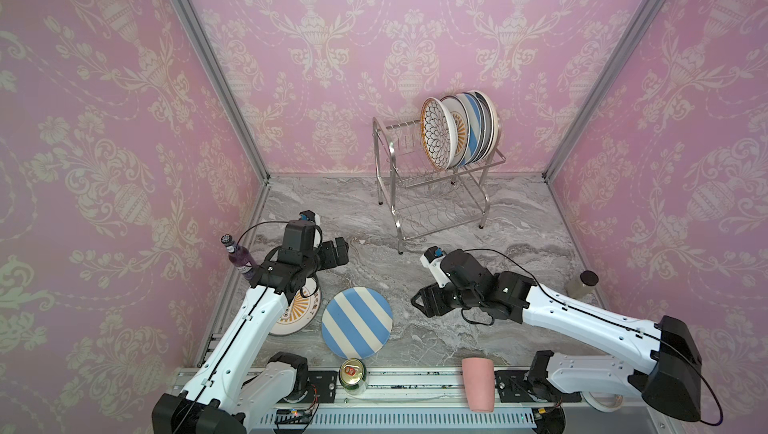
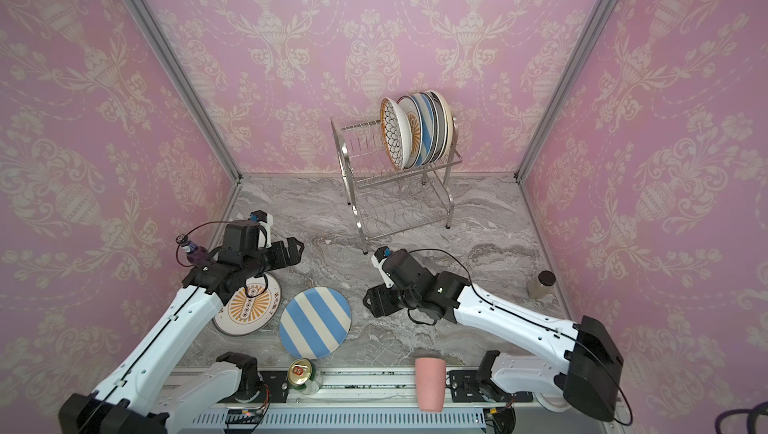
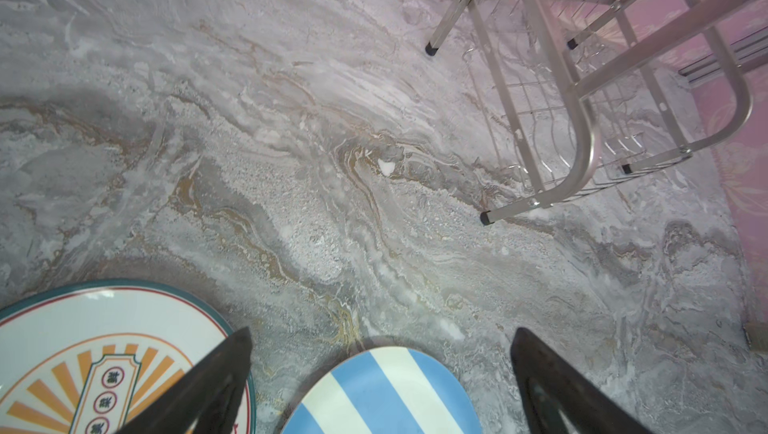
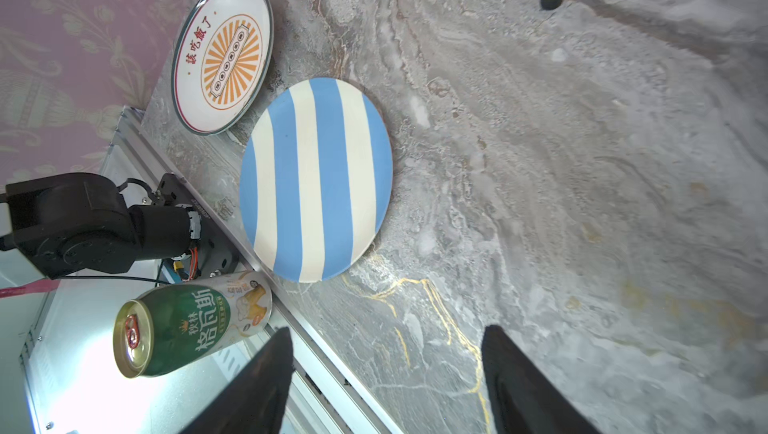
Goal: Load the plates into the dish rack
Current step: 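Withdraw the right gripper and lower it to the blue-and-white striped plate's rim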
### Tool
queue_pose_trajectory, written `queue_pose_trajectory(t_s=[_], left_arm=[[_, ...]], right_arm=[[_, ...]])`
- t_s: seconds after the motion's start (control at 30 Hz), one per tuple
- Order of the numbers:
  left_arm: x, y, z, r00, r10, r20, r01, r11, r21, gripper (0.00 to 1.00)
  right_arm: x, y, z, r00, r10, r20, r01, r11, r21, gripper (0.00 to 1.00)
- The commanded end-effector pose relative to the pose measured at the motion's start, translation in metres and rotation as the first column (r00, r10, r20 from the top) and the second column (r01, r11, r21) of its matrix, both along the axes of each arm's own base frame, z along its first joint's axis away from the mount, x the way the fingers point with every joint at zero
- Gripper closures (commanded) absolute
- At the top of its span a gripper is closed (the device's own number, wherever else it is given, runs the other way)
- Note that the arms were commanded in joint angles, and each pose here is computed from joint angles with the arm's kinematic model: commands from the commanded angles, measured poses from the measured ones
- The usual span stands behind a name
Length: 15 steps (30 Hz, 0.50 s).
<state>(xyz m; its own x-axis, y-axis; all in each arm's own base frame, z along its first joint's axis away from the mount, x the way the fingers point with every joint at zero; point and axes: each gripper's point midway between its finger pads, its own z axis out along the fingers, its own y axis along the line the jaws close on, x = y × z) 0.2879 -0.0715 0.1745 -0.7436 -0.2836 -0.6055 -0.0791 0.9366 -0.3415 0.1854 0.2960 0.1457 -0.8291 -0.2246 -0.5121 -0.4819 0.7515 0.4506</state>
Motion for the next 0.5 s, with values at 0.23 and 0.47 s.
queue_pose_trajectory(t_s=[0.23, 0.47], left_arm=[[-0.034, 0.004, -0.076, 0.978, 0.081, -0.192, -0.094, 0.994, -0.060, 0.01], [-0.047, 0.008, -0.097, 0.966, 0.101, -0.240, -0.115, 0.993, -0.042, 0.01]], right_arm=[[-0.012, 0.066, -0.054, 0.990, 0.055, -0.133, -0.031, 0.984, 0.175, 0.32], [-0.018, 0.081, -0.084, 0.976, 0.050, -0.213, -0.008, 0.981, 0.193, 0.34]])
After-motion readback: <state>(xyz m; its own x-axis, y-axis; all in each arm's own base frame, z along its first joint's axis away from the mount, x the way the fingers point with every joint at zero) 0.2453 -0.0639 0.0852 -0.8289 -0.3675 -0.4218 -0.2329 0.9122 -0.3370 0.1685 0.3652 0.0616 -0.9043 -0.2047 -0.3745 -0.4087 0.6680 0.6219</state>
